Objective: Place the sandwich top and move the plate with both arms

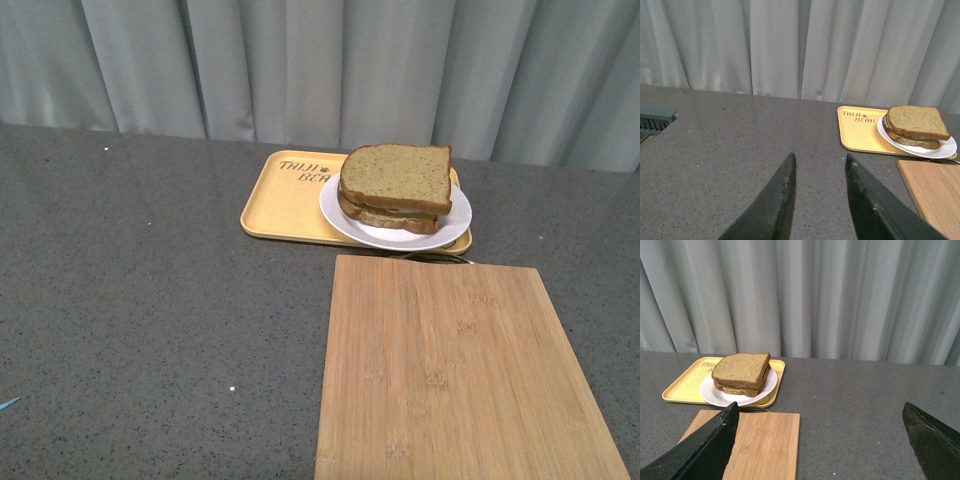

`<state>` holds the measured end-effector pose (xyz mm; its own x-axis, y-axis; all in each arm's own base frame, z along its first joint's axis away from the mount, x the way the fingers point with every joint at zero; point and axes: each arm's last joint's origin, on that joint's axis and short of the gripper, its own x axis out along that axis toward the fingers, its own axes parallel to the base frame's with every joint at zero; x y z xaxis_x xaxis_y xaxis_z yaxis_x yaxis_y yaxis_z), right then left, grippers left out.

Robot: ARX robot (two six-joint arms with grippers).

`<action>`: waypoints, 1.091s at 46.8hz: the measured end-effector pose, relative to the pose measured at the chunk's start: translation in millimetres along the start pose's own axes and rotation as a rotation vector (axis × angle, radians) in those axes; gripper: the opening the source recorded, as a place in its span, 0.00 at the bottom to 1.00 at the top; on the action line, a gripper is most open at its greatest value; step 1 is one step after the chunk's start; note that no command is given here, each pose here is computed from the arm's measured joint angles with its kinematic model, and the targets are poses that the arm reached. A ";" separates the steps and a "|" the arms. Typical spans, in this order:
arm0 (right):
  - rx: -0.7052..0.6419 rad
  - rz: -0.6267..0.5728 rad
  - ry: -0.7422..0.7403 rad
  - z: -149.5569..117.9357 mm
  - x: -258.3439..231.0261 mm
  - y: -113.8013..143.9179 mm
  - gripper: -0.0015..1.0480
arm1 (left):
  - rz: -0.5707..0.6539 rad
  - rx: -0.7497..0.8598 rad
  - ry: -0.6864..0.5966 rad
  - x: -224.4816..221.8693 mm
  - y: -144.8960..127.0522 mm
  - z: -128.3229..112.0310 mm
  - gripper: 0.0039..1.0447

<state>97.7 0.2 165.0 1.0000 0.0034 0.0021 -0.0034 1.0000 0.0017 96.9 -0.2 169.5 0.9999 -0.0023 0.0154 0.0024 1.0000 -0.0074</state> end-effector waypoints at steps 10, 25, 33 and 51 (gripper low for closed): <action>0.000 0.000 0.000 -0.1 0.0 0.0 0.91 | 0.000 0.000 0.000 0.0 0.0 0.0 0.79; 0.000 0.000 0.000 -0.1 0.0 0.0 0.91 | 0.000 0.000 0.000 0.0 0.0 0.0 0.94; 0.000 0.000 0.000 -0.1 0.0 0.0 0.91 | 0.000 0.001 0.000 0.0 0.0 0.0 0.94; 0.000 0.000 0.000 -0.1 0.0 0.0 0.91 | 0.000 0.000 0.000 0.0 0.0 0.0 0.94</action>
